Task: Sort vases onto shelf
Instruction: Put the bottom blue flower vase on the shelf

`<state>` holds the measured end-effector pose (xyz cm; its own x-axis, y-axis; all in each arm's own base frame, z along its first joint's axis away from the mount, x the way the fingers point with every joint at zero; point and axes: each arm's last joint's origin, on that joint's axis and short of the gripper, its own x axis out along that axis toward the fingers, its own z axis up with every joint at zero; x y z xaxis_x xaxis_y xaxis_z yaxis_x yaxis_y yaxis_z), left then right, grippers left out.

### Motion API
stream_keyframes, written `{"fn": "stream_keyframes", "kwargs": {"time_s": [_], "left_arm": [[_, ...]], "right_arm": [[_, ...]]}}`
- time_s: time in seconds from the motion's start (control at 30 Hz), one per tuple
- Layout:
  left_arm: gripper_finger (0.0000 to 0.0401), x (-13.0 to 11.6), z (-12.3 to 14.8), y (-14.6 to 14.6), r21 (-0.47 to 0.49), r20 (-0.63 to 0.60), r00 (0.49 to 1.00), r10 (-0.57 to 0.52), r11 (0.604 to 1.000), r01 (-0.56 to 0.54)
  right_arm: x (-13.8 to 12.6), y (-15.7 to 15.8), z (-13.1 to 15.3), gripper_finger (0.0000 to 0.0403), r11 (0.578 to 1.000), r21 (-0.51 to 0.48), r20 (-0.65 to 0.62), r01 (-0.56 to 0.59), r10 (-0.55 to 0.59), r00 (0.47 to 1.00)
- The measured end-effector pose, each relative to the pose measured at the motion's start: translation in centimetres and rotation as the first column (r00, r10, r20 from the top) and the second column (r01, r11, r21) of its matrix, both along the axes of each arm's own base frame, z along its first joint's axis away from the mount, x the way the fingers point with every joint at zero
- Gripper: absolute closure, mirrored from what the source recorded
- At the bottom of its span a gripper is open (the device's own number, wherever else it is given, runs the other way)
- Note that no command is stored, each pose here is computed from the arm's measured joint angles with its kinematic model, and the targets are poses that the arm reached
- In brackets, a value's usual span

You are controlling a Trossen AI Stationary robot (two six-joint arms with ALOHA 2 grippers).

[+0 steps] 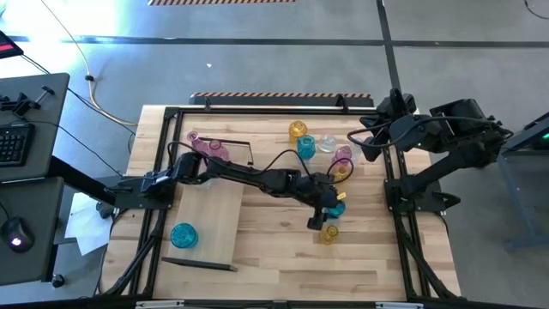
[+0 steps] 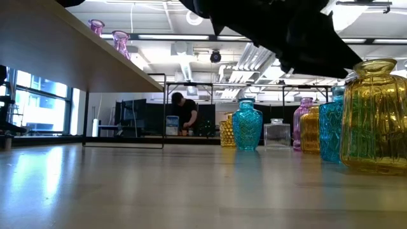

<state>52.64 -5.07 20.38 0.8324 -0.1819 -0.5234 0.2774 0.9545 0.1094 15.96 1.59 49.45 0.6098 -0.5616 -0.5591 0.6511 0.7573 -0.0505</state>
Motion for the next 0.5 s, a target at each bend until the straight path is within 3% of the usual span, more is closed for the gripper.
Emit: {"fn": "stream_keyframes", "kwargs": {"time_s": [0.5], "left_arm": [[0.0151, 0.0, -0.3, 1.1, 0.035, -0.016, 0.999, 0.036, 0.999, -0.036]], "right_arm": [[0.0, 0.0, 0.0, 0.0403, 1.000, 0.000, 0.000, 0.000, 0.000, 1.000]]}}
